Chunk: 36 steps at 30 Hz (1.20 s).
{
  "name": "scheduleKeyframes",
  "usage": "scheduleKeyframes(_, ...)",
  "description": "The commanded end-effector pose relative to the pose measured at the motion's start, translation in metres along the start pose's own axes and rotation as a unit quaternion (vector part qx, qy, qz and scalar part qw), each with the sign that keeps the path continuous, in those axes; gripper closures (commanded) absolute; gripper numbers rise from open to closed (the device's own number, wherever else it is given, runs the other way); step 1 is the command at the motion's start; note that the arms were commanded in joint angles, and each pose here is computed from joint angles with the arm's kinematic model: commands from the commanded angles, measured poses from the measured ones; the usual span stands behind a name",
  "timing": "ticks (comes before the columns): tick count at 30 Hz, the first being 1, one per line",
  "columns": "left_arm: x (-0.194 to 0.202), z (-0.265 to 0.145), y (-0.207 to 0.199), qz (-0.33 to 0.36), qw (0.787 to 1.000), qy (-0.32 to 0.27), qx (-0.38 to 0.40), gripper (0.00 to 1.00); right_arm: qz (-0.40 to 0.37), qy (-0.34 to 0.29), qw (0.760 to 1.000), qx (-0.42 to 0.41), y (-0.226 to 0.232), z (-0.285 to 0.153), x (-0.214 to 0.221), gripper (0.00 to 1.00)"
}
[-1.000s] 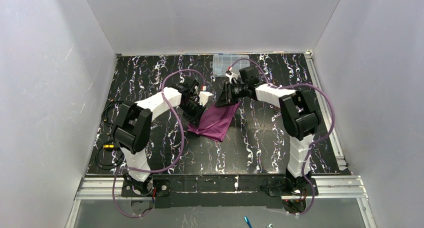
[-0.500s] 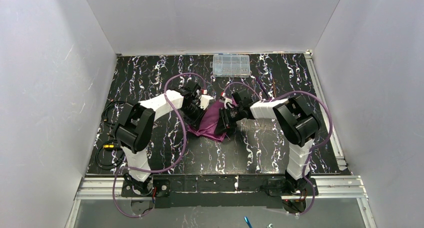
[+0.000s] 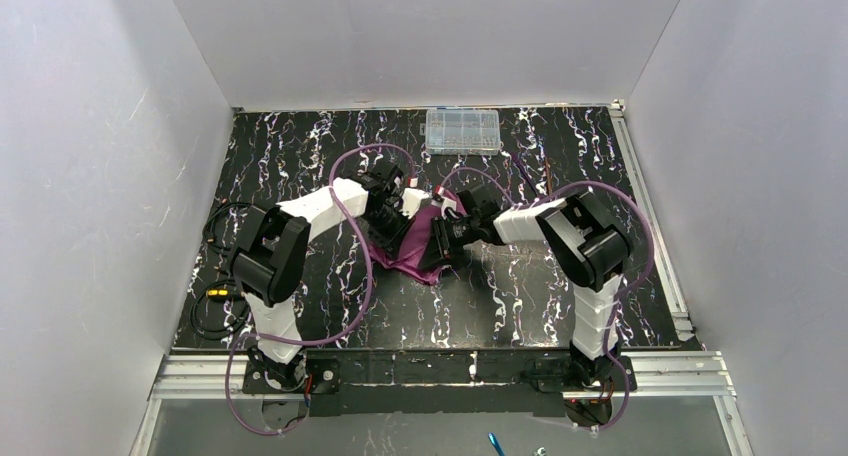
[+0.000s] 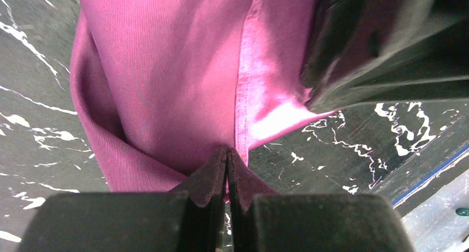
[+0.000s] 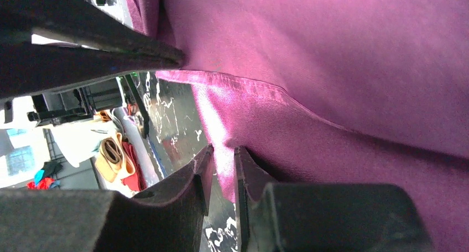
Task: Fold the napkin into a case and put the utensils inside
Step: Smooth out the 2/3-rectangle-folded napkin at the center of the board.
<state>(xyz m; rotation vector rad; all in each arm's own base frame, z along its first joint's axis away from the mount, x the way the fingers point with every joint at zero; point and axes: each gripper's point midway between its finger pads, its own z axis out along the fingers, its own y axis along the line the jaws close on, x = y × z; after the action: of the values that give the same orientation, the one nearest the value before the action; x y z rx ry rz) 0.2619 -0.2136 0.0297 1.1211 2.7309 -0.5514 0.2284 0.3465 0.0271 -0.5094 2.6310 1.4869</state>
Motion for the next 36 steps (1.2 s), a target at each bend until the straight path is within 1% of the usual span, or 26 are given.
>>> scheduleKeyframes(1, -0.021, -0.021, -0.007, 0.054, 0.998, -0.012, 0.026, 1.00, -0.006, -0.027, 0.999, 0.030, -0.013, 0.016, -0.016, 0.70)
scheduleKeyframes(4, -0.036, -0.041, -0.012, 0.090, 0.995, -0.026, 0.041, 0.99, -0.031, -0.051, 0.998, 0.013, 0.010, 0.012, -0.034, 0.69)
scheduleKeyframes(5, -0.039, -0.048, -0.014, 0.099, 0.994, -0.029, 0.044, 0.96, -0.042, -0.059, 0.997, 0.011, 0.018, 0.009, -0.039, 0.68)
scheduleKeyframes(7, -0.041, -0.063, -0.021, 0.115, 0.991, -0.035, 0.052, 0.88, -0.066, -0.075, 0.995, 0.011, 0.033, -0.005, -0.050, 0.62)
scheduleKeyframes(10, -0.033, -0.080, -0.031, 0.122, 0.990, -0.044, 0.061, 0.71, -0.091, -0.088, 0.992, 0.017, 0.049, -0.028, -0.063, 0.49)
scheduleKeyframes(11, -0.029, -0.081, -0.034, 0.121, 0.990, -0.045, 0.063, 0.68, -0.103, -0.090, 0.990, 0.023, 0.052, -0.036, -0.070, 0.43)
scheduleKeyframes(12, -0.025, -0.082, -0.036, 0.117, 0.990, -0.044, 0.066, 0.66, -0.106, -0.085, 0.990, 0.031, 0.052, -0.043, -0.072, 0.40)
scheduleKeyframes(15, -0.016, -0.078, -0.040, 0.100, 0.992, -0.043, 0.071, 0.65, -0.109, -0.087, 0.989, 0.044, 0.046, -0.061, -0.083, 0.35)
scheduleKeyframes(17, -0.012, -0.074, -0.040, 0.098, 0.992, -0.048, 0.071, 0.65, -0.110, -0.105, 0.987, 0.060, 0.040, -0.073, -0.099, 0.33)
scheduleKeyframes(19, -0.006, -0.068, -0.041, 0.110, 0.990, -0.052, 0.076, 0.67, -0.115, -0.122, 0.983, 0.079, 0.030, -0.081, -0.120, 0.34)
scheduleKeyframes(21, -0.003, -0.063, -0.042, 0.137, 0.986, -0.057, 0.079, 0.68, -0.112, -0.132, 0.981, 0.092, 0.017, -0.082, -0.143, 0.39)
scheduleKeyframes(24, -0.002, -0.054, -0.041, 0.197, 0.977, -0.051, 0.059, 0.68, -0.111, -0.129, 0.979, 0.109, -0.007, -0.073, -0.170, 0.50)
scheduleKeyframes(28, -0.009, -0.042, -0.048, 0.262, 0.963, -0.044, 0.045, 0.68, -0.106, -0.132, 0.978, 0.125, -0.036, -0.056, -0.193, 0.56)
scheduleKeyframes(33, -0.014, -0.018, -0.062, 0.307, 0.950, -0.023, 0.049, 0.68, -0.072, -0.121, 0.982, 0.126, -0.063, -0.041, -0.184, 0.61)
scheduleKeyframes(36, -0.012, -0.003, -0.056, 0.321, 0.946, -0.008, 0.043, 0.71, -0.059, -0.122, 0.982, 0.133, -0.074, -0.043, -0.175, 0.62)
